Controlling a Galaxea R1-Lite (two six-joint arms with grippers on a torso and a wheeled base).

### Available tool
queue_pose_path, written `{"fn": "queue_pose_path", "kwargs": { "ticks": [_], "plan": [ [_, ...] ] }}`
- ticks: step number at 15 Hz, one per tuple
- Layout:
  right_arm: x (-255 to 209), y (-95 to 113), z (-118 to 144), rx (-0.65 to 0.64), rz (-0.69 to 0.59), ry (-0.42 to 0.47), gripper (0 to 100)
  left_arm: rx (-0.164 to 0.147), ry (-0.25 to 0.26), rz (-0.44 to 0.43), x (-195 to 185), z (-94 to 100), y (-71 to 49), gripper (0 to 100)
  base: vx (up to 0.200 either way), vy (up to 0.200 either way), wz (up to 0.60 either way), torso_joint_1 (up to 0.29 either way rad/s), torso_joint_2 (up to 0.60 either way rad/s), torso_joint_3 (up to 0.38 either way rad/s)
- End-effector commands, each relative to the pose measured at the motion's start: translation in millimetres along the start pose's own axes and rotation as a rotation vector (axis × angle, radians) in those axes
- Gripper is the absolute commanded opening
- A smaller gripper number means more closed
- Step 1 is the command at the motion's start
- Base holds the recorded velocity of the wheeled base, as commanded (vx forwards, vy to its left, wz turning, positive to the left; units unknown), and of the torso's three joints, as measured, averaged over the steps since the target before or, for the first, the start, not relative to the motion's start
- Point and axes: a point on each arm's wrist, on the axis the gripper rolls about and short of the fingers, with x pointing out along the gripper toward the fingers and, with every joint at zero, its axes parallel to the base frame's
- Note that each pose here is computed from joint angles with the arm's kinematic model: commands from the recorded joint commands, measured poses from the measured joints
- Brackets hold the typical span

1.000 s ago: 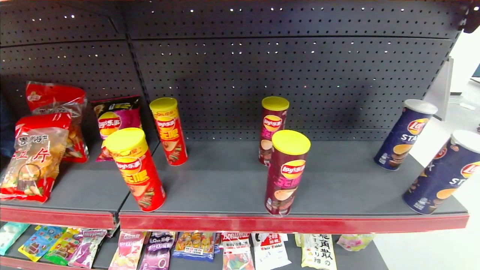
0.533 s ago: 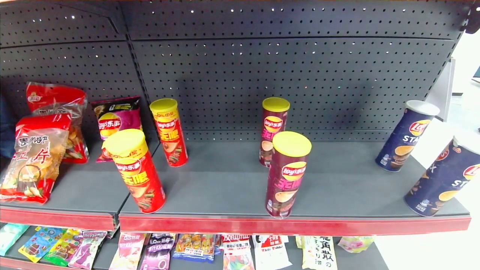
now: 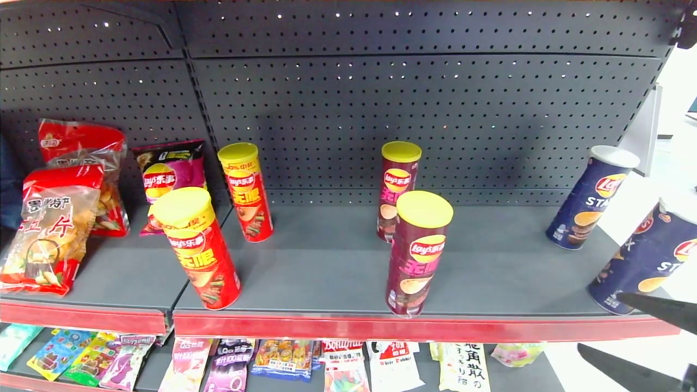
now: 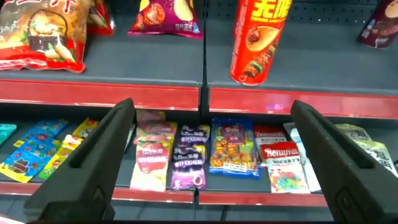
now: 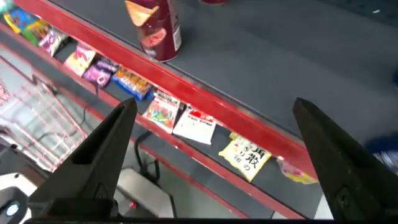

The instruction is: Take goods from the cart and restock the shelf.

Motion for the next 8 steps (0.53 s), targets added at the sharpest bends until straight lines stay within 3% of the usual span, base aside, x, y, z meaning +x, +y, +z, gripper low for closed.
{"fn": "queue_pose_path", "kwargs": {
  "ticks": [1, 3, 8],
  "plan": [
    [68, -4, 0, -0.01, 0.031, 0.194, 100, 0.005, 0.004, 0.001, 0, 0.2, -0.1, 100, 0.0, 0.0, 0.0, 0.0, 0.0, 0.0],
    [90, -4, 1, -0.013, 0.035, 0.242, 100, 0.032, 0.003, 0.004, 0, 0.4, 0.0, 100, 0.0, 0.0, 0.0, 0.0, 0.0, 0.0],
    [129, -10, 6, -0.008, 0.01, 0.313, 100, 0.034, 0.003, 0.005, 0, 0.4, 0.1, 100, 0.0, 0.0, 0.0, 0.0, 0.0, 0.0]
  ]
}}
